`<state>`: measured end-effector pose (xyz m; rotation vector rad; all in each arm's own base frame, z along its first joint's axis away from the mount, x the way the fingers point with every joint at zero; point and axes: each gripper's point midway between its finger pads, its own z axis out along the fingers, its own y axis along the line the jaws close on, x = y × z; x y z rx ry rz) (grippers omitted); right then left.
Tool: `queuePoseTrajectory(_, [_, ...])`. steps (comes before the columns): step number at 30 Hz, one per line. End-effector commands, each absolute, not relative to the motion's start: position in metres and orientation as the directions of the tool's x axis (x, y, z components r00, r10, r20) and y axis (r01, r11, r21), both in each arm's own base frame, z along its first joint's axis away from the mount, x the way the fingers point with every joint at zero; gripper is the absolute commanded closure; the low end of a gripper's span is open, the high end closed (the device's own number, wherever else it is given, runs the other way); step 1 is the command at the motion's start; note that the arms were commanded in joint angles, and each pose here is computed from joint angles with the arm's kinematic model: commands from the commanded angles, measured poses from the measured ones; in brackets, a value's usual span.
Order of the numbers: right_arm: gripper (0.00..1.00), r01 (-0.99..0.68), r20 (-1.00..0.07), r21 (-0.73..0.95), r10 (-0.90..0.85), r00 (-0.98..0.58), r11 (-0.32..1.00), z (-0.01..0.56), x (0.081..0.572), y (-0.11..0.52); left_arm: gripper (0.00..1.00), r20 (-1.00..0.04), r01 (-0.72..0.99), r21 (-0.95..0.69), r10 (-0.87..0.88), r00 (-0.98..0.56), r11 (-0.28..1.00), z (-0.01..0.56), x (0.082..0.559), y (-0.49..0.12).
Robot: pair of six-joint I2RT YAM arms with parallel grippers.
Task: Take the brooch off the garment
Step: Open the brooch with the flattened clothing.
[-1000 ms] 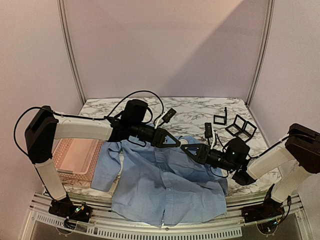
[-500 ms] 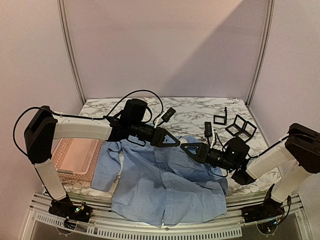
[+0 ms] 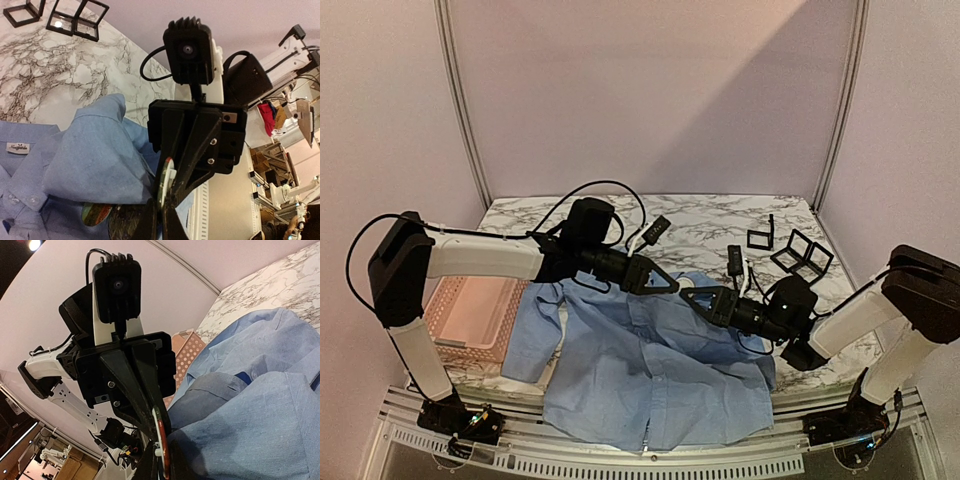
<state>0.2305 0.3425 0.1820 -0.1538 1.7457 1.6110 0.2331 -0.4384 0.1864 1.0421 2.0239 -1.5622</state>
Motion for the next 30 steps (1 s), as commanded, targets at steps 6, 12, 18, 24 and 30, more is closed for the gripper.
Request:
queuePoseTrajectory(6, [0.97,-0.415,-0.457,0.889,0.440,-0.773,0.195,0.170,0.251,0.337,1.00,-0.762,0.832,-0.552,0.377,-0.527,0.047,0.199,0.208,-0.441])
queuePoseTrajectory(12, [0.94,-0.414,-0.453,0.890,0.444,-0.773,0.189,0.171,0.254,0.338,1.00,-0.736,0.847,-0.529,0.468,-0.490,0.055,0.183,0.192,-0.442])
queuePoseTrajectory(18, [0.93,-0.429,-0.459,0.887,0.444,-0.770,0.173,0.176,0.253,0.336,1.00,-0.724,0.842,-0.540,0.504,-0.472,0.012,0.181,0.178,-0.445])
queuePoseTrajectory(24, [0.84,-0.477,-0.496,0.864,0.432,-0.753,0.161,0.185,0.250,0.336,1.00,-0.707,0.852,-0.523,0.545,-0.450,0.026,0.174,0.175,-0.445])
queuePoseTrajectory(30, [0.77,-0.545,-0.565,0.821,0.390,-0.727,0.171,0.195,0.245,0.340,1.00,-0.690,0.854,-0.513,0.549,-0.472,0.090,0.168,0.186,-0.445])
